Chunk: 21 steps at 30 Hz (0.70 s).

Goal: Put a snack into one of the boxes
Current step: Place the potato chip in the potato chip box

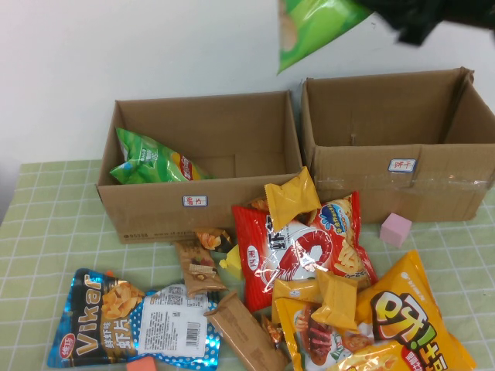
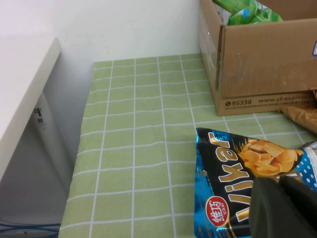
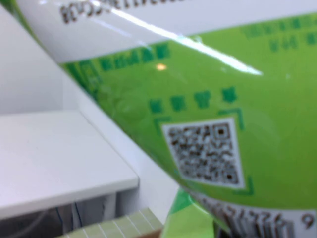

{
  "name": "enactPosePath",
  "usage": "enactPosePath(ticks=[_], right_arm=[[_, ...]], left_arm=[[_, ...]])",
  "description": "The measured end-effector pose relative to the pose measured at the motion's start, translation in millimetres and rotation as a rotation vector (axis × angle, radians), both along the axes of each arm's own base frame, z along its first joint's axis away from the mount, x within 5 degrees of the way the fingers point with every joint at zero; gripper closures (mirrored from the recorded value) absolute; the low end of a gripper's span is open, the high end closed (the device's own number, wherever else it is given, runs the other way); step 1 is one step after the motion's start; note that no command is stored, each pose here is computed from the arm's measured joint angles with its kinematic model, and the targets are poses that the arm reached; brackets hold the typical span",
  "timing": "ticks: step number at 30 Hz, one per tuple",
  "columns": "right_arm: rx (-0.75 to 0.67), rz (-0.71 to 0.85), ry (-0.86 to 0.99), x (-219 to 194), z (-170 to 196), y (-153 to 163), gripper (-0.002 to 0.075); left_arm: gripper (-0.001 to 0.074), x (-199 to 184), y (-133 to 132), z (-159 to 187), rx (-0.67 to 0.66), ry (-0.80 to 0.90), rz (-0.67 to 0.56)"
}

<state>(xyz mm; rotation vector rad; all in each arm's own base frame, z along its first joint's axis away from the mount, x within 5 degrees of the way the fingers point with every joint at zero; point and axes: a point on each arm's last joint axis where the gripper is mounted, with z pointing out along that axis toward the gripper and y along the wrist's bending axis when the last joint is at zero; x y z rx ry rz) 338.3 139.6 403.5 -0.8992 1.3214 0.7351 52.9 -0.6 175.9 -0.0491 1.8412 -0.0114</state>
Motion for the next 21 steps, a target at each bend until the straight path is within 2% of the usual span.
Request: enactPosePath(ticks=[10,21], right_arm=[[-0.051,-0.076,0.066,64,-50,25,0.0414],[-0.091,-0.087,0.206,114,-129,37,0.0414]], left_arm=[[0.0736,0,0,0,0.003,0.0,-0.001],[0.0736,0,0,0,0.003,0.0,-0.001]])
